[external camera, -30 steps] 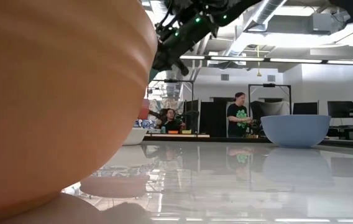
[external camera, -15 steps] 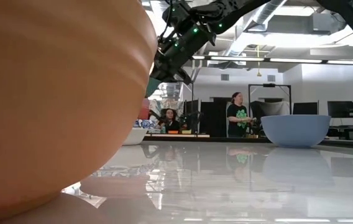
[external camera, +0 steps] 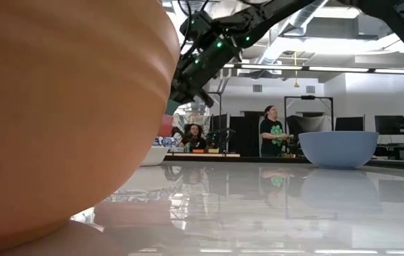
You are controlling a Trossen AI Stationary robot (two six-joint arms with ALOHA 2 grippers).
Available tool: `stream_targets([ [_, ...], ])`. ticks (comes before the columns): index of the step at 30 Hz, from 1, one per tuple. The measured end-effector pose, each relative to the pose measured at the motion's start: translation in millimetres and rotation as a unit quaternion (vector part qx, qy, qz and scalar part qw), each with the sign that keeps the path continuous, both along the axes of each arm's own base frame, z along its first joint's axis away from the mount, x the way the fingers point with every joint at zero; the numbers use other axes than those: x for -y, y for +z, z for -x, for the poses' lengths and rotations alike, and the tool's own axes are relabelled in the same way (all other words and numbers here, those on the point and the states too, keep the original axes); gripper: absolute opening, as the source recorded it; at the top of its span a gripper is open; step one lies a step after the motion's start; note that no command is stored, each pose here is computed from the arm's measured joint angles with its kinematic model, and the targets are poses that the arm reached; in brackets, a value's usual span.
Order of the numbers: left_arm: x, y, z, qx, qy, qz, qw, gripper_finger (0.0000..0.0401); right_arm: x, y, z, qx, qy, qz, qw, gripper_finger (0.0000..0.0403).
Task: Nest bowls inside each other
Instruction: Stack the green bowl on top of the pink bowl
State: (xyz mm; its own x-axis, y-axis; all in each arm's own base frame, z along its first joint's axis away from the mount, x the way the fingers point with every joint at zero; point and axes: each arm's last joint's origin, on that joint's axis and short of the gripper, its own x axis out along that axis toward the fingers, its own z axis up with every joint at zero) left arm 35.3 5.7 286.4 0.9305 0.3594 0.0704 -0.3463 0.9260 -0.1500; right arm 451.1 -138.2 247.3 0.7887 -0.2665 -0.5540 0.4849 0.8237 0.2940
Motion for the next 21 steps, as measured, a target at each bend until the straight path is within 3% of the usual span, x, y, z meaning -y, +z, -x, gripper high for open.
stream_targets([
  [8,0.0,0.6,0.1,0.004,0.000,0.003,1.000,0.0191,0.6,1.5,0.3,0.005,-0.003,-0.007,1.000,0.0024],
  [21,0.0,0.6,0.1,0.008,-0.001,0.013,1.000,0.0191,-0.1,-4.5,-3.0,0.006,0.020,-0.016,1.000,0.0111],
])
